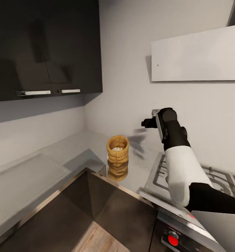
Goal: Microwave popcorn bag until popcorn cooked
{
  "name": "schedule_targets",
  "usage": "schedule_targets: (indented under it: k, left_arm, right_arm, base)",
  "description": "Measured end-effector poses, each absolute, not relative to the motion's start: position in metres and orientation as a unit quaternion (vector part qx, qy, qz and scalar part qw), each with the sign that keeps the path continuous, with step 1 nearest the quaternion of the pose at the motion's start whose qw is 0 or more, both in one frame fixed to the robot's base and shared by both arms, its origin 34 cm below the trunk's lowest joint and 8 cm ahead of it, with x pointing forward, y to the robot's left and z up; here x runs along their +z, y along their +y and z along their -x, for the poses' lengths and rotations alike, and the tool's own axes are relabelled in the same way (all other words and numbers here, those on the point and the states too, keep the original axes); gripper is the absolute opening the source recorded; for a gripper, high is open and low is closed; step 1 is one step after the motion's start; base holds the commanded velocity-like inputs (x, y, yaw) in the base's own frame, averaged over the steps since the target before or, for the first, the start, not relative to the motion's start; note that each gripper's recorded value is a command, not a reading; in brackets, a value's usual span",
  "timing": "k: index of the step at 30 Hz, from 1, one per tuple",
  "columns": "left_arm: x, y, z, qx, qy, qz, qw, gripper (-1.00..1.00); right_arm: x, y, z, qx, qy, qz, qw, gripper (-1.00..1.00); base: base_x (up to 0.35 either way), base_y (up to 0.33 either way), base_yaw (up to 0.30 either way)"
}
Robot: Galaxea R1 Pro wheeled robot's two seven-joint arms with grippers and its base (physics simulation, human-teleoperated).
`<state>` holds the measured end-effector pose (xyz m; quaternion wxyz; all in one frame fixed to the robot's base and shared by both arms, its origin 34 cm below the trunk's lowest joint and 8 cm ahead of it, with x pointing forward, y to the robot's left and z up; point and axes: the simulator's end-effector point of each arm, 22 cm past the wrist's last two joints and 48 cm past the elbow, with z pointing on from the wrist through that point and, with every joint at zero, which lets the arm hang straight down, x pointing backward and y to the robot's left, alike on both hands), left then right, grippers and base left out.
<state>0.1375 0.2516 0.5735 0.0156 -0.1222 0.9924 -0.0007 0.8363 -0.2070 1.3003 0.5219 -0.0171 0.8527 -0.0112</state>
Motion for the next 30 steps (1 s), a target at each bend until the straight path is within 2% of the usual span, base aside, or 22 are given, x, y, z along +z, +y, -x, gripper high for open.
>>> schedule_targets:
  k: [8, 19, 30]
  left_arm:
    - [0.5735, 0.2515, -0.1372, -0.001, 0.992, 0.123, 0.015, 1.0]
    - [0.5735, 0.2519, -0.1377, 0.0, 0.992, 0.123, 0.016, 1.0]
    - [0.5736, 0.2515, -0.1371, -0.001, 0.992, 0.123, 0.015, 1.0]
  right_arm:
    - [1.2979, -0.2065, -0.8365, -0.012, 0.854, 0.018, 0.519, 1.0]
    - [1.2951, -0.2064, -0.8368, -0.012, 0.856, 0.018, 0.517, 1.0]
    - [1.2953, -0.2064, -0.8365, -0.012, 0.856, 0.018, 0.517, 1.0]
  base:
    - [0.0, 0.24, 0.0]
    - [0.0, 0.018, 0.0]
    - [0.216, 0.042, 0.0]
